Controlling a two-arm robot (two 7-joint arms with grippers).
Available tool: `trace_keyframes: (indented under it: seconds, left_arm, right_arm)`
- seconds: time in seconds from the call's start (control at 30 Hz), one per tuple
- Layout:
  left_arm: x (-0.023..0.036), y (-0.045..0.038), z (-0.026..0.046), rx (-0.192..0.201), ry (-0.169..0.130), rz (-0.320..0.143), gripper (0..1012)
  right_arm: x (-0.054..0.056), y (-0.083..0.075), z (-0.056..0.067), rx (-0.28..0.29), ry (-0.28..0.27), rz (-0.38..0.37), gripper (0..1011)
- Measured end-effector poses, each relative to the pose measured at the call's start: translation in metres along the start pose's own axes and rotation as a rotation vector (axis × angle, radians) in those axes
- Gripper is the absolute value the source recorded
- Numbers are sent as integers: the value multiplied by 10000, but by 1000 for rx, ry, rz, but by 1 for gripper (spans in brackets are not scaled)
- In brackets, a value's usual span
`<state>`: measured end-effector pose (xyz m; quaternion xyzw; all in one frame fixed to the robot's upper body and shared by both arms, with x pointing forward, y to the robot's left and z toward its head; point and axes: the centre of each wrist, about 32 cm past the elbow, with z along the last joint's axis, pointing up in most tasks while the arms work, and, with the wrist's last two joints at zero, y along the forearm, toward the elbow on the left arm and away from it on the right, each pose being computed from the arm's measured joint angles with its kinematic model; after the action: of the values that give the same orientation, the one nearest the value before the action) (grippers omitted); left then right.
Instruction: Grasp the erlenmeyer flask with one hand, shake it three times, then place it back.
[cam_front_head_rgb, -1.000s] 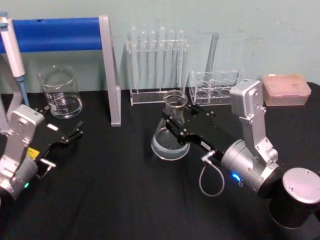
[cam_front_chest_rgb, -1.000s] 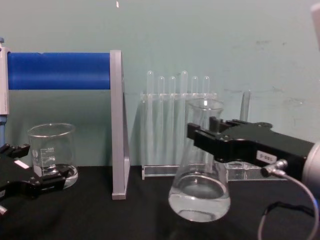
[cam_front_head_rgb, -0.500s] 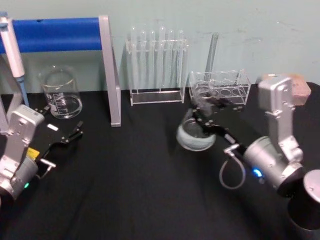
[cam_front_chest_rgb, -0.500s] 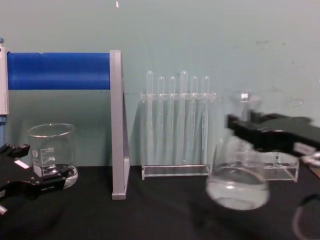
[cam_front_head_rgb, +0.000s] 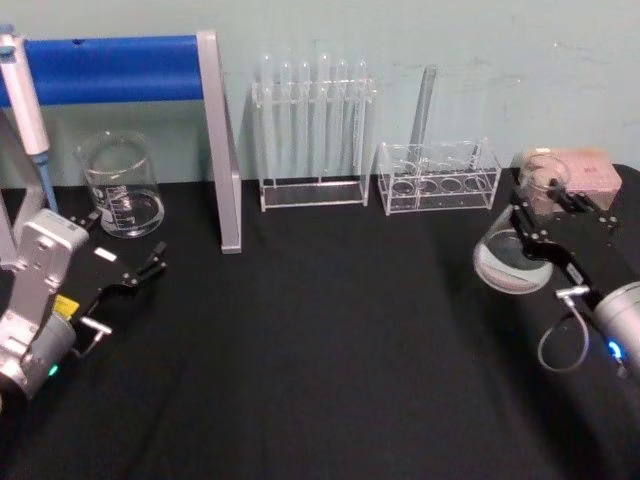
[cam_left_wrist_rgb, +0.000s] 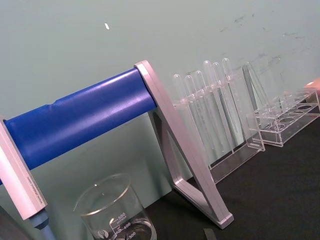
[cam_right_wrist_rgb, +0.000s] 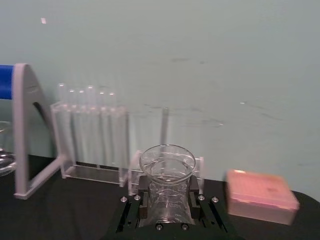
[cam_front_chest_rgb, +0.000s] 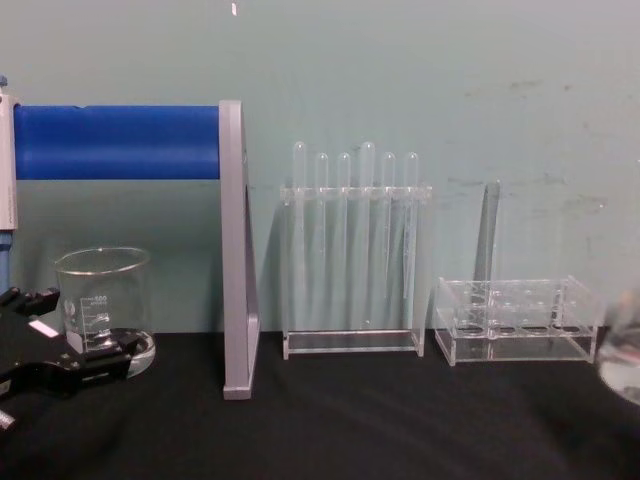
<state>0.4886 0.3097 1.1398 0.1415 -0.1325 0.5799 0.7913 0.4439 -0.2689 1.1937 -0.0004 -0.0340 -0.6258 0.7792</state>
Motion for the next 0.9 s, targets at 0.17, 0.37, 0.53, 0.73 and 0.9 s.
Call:
trace_keyframes:
  seconds: [0.17,0.37,0.53,0.73,0.9]
  left_arm:
    - [0,0,0,0,0,0,1001]
    - [0,0,0,0,0,0,1001]
    - [0,0,0,0,0,0,1001]
    - [0,0,0,0,0,0,1001]
    - [0,0,0,0,0,0,1001]
  right_arm:
    - [58,-56,-2,-4,-6,-39,449]
    - [4,-21,-10,-11,-8,-6,448]
    - [-100,74,-18,-12,-6,64,449]
    - [-308,233,-22,-9,-2,193,449]
    - [-486,353,-25,-3,-1,297,449]
